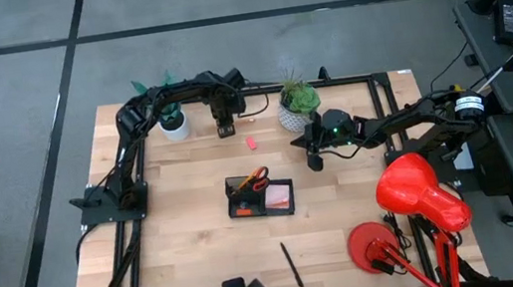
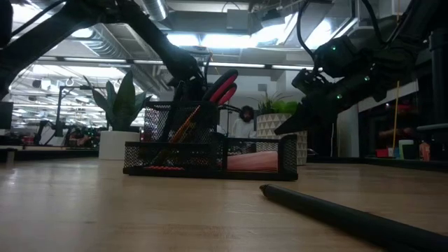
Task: Pick and place office supplies into organizer
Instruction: Put the orange pencil into the desk organizer
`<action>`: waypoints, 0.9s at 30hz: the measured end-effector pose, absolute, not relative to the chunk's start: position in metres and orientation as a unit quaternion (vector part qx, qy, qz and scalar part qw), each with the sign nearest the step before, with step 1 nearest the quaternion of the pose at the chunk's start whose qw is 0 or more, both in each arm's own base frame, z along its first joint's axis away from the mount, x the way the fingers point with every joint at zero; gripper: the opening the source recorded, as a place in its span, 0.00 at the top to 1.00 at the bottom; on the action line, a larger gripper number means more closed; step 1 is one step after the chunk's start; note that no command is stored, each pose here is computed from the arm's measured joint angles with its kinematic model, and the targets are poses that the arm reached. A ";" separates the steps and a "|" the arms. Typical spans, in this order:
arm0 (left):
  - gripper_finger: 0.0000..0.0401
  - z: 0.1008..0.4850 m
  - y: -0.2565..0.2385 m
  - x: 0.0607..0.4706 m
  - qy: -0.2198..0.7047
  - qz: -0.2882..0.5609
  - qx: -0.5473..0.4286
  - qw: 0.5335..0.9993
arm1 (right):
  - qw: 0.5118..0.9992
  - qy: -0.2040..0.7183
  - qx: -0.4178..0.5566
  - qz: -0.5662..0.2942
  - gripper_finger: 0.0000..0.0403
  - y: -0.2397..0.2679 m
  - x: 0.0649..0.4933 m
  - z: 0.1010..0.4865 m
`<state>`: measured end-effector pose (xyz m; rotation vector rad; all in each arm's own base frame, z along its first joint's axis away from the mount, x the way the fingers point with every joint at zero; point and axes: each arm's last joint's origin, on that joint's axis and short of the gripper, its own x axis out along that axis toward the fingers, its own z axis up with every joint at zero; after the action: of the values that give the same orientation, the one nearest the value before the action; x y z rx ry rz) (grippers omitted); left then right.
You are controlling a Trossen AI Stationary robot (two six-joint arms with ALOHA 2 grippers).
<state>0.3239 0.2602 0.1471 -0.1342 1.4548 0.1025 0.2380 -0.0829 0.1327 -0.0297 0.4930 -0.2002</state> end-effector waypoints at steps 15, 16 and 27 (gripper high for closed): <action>0.96 0.215 0.250 0.311 0.619 0.074 -0.034 0.781 | 0.966 0.243 -0.024 -0.086 1.00 -0.082 0.238 0.133; 0.96 0.223 0.248 0.310 0.610 0.074 -0.033 0.788 | 0.966 0.243 -0.024 -0.086 1.00 -0.082 0.238 0.133; 0.96 0.298 0.222 0.293 0.480 0.009 -0.003 0.877 | 0.965 0.236 -0.046 -0.105 1.00 -0.094 0.235 0.135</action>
<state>0.2928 0.2221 0.2976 -0.0061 1.0008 0.0184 0.2348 -0.0942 0.1346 -0.0925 0.4784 -0.2116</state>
